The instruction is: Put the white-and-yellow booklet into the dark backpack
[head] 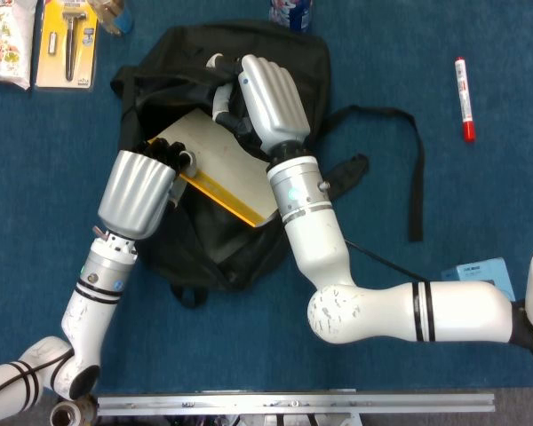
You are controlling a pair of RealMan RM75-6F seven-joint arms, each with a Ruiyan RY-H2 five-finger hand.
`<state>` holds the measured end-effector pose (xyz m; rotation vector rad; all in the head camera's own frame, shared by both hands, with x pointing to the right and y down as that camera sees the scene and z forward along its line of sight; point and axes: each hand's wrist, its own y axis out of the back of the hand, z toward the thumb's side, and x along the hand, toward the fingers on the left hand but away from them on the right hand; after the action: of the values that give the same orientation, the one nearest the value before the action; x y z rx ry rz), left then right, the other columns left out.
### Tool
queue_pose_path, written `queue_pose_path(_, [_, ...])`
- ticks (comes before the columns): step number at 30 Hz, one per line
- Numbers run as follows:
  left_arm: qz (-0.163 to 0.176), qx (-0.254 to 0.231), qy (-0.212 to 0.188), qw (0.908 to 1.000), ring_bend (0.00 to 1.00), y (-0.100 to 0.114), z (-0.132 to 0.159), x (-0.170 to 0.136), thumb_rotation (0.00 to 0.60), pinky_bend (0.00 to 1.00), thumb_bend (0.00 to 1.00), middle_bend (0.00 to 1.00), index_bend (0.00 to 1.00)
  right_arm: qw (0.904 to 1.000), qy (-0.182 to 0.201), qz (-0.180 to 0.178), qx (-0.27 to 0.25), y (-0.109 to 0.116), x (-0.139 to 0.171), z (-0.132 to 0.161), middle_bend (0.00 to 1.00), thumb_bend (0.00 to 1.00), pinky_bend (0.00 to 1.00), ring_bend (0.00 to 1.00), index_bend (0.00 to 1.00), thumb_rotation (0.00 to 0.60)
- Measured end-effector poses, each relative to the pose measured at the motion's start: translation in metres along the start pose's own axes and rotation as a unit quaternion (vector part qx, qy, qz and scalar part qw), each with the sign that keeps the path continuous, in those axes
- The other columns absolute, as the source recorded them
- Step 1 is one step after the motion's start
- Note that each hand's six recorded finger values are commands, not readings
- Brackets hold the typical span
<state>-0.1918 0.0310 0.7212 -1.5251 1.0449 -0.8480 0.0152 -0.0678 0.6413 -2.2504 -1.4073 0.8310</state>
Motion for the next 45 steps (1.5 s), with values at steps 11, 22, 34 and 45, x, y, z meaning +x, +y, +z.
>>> queue_pose_path(11, [-0.005, -0.006, 0.054, 0.9985, 0.51, -0.005, -0.008, -0.004, 0.6, 0.63, 0.56, 0.6, 0.62, 1.0, -0.002, 0.0, -0.003, -0.002, 0.0, 0.0, 0.59, 0.81, 0.75, 0.55, 0.63, 0.6])
queue_pose_path(22, [-0.02, -0.019, 0.059, 0.9979, 0.52, -0.006, 0.011, 0.003, 0.6, 0.63, 0.56, 0.6, 0.62, 1.0, -0.006, -0.001, -0.003, -0.005, 0.0, -0.001, 0.59, 0.81, 0.75, 0.55, 0.63, 0.6])
queue_pose_path(34, [-0.03, 0.024, 0.016, 0.9991, 0.52, -0.014, 0.035, 0.006, 0.6, 0.63, 0.55, 0.6, 0.62, 1.0, -0.006, -0.003, -0.005, -0.004, 0.001, -0.001, 0.58, 0.81, 0.75, 0.55, 0.63, 0.6])
queue_pose_path(45, [-0.039, 0.044, -0.013, 0.9982, 0.51, -0.022, 0.041, 0.008, 0.6, 0.63, 0.55, 0.6, 0.62, 0.9999, -0.007, 0.006, -0.013, -0.007, 0.003, 0.001, 0.58, 0.81, 0.75, 0.55, 0.63, 0.6])
